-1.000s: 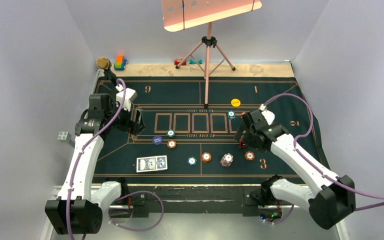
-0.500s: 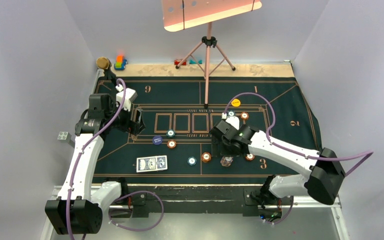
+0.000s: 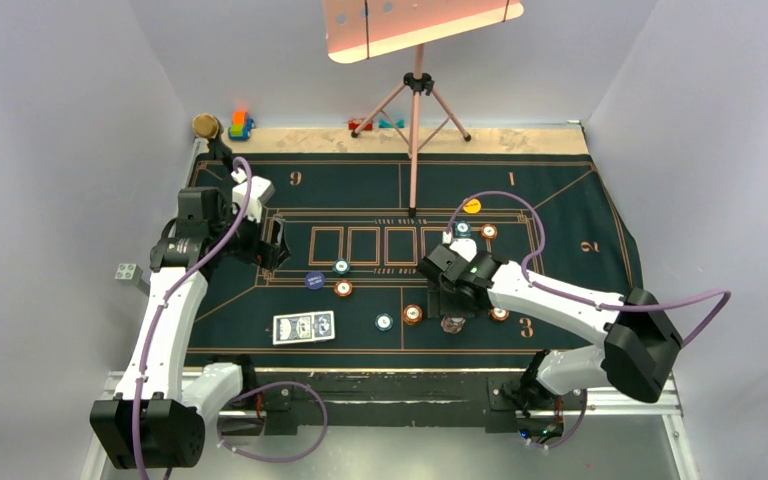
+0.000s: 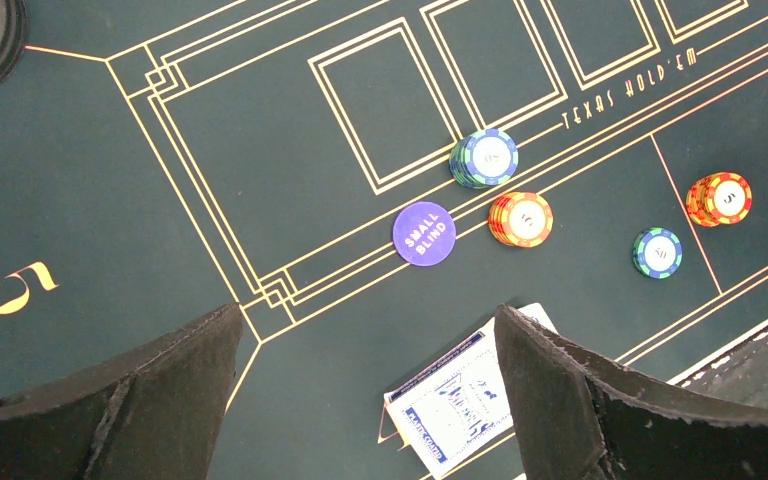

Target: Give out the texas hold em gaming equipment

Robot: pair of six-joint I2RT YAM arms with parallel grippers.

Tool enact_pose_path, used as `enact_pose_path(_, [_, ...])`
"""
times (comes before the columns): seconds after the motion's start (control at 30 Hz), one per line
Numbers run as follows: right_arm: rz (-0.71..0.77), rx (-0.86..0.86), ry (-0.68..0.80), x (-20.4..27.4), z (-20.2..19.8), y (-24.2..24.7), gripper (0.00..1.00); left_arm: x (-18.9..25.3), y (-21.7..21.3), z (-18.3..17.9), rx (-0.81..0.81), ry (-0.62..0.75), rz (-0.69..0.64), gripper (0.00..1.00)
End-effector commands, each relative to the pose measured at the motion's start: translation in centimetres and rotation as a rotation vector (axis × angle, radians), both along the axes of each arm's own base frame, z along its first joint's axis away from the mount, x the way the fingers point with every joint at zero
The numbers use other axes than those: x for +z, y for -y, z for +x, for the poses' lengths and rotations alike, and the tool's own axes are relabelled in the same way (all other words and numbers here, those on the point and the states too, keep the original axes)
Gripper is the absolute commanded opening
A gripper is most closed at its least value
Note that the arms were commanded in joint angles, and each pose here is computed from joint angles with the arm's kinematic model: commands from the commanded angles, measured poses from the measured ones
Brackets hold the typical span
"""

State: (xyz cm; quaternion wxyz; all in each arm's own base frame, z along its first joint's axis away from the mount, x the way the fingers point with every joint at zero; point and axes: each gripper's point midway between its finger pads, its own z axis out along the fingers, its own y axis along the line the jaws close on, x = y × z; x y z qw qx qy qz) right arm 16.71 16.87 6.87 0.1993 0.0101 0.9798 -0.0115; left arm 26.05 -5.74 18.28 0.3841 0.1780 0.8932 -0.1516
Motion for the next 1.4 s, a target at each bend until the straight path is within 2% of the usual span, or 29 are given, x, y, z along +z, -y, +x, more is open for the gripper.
enact_pose_path(0.0, [0.007,-0.019,-0.002,-0.5,-0.1,0.0,0.73,0.6,0.0,0.3,-0.016,0.041,0.003,1.0])
enact_pose_path(0.43, [0.018,-0.014,-0.022,-1.1,-0.6,0.0,0.56,0.6,-0.1,0.3,-0.015,0.042,0.005,1.0])
enact_pose_path(0.67, [0.018,-0.021,0.005,0.1,-0.3,0.2,0.4,0.7,-0.1,0.3,-0.016,0.046,0.006,1.0])
enact_pose_path(0.87, [0.016,-0.017,0.032,1.9,0.3,0.1,0.36,0.7,0.0,0.3,-0.018,0.045,0.003,1.0])
enact_pose_path(1.13, [0.037,0.02,0.075,4.9,1.6,-1.0,0.34,0.7,0.0,0.3,-0.016,0.044,0.002,1.0])
enact_pose_path(1.37, [0.085,0.142,0.121,7.1,5.2,-6.2,0.31,0.5,-0.1,0.4,-0.013,0.039,0.002,1.0])
